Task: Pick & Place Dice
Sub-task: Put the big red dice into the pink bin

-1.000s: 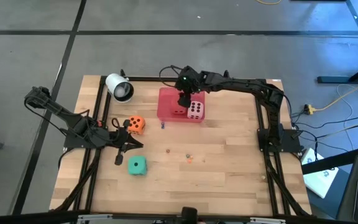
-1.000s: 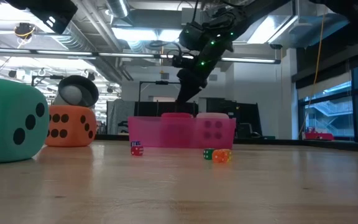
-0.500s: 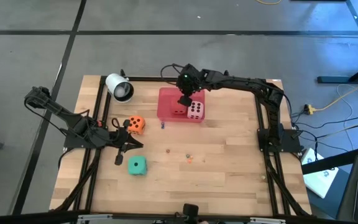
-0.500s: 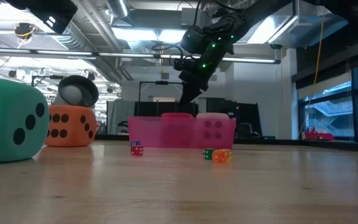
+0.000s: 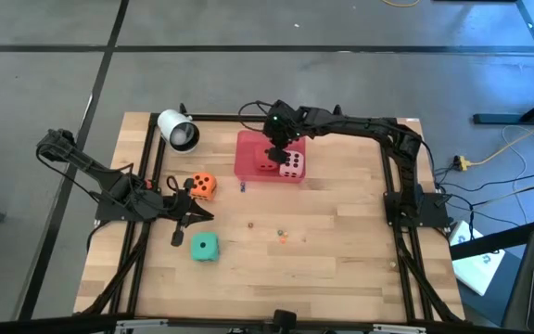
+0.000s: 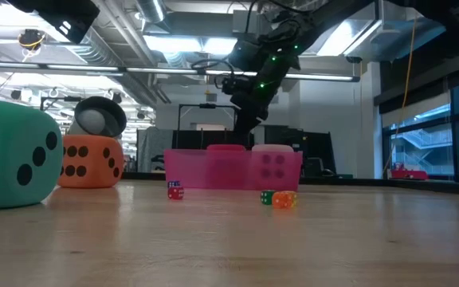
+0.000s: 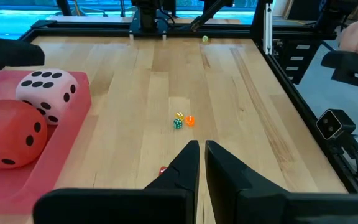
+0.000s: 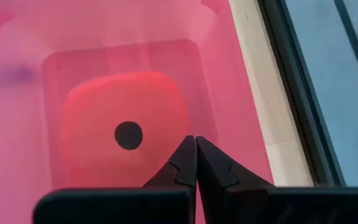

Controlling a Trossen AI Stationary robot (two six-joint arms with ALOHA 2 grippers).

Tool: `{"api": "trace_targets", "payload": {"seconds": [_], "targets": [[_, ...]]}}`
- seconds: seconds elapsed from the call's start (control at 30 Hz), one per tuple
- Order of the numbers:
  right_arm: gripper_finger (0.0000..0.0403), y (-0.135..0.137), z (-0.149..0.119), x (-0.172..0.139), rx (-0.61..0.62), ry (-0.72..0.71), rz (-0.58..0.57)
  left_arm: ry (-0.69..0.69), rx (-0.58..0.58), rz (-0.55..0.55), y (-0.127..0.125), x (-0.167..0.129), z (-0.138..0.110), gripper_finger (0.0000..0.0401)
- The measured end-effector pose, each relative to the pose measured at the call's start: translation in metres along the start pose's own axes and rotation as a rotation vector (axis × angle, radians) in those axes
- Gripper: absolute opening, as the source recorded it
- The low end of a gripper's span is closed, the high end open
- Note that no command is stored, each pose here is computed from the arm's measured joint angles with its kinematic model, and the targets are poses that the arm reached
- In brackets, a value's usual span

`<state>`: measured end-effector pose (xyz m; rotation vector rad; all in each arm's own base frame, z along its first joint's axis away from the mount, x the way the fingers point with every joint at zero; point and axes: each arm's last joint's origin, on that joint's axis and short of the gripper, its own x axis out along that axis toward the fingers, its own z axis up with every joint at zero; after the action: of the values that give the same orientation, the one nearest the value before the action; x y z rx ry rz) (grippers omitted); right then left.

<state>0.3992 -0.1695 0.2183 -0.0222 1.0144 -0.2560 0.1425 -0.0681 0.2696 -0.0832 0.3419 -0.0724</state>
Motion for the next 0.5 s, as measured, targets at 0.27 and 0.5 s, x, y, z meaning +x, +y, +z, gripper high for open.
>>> {"api": "trace_targets", "payload": {"seconds": [0.27, 0.5], "targets": [[0.0001, 0.014, -0.004, 0.019, -0.029, 0.067, -0.012, -0.001, 0.0, 0.0, 0.0, 0.0, 0.0, 0.0022], [0.0001, 0.018, -0.004, 0.021, -0.015, 0.064, 0.03, -0.001, -0.001, 0.0, 0.0, 0.0, 0.0, 0.0022]]}}
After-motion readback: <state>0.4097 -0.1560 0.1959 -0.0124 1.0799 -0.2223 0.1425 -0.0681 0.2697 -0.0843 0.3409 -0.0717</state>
